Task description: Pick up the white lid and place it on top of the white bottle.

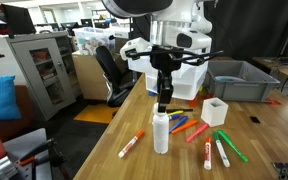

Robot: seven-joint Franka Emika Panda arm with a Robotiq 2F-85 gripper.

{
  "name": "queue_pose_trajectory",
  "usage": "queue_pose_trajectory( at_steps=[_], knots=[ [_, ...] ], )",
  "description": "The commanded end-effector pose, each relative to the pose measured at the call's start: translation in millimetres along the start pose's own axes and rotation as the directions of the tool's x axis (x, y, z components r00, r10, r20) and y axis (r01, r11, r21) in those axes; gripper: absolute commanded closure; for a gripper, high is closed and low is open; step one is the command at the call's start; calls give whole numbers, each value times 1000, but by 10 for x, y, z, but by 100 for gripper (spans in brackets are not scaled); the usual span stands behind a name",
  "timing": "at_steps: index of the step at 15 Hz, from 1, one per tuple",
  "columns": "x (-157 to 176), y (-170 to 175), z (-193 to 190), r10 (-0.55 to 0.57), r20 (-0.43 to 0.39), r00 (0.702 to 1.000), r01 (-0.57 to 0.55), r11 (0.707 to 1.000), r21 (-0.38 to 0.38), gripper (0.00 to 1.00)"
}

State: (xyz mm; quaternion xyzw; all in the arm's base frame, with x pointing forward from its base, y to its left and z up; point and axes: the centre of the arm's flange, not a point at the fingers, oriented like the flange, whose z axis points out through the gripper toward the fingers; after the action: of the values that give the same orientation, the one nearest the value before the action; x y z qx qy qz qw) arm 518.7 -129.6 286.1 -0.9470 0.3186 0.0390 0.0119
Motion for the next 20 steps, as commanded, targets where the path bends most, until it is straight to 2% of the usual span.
queue_pose_trajectory(
  at_steps=[1, 9, 20],
  knots=[
    [35, -19, 58, -20, -12, 1000, 21, 1000, 8, 87],
    [38, -51, 66, -36, -15, 999, 36, 999, 18, 87],
    [34, -16, 21, -30, -2, 1000, 30, 997, 69, 87]
  ],
)
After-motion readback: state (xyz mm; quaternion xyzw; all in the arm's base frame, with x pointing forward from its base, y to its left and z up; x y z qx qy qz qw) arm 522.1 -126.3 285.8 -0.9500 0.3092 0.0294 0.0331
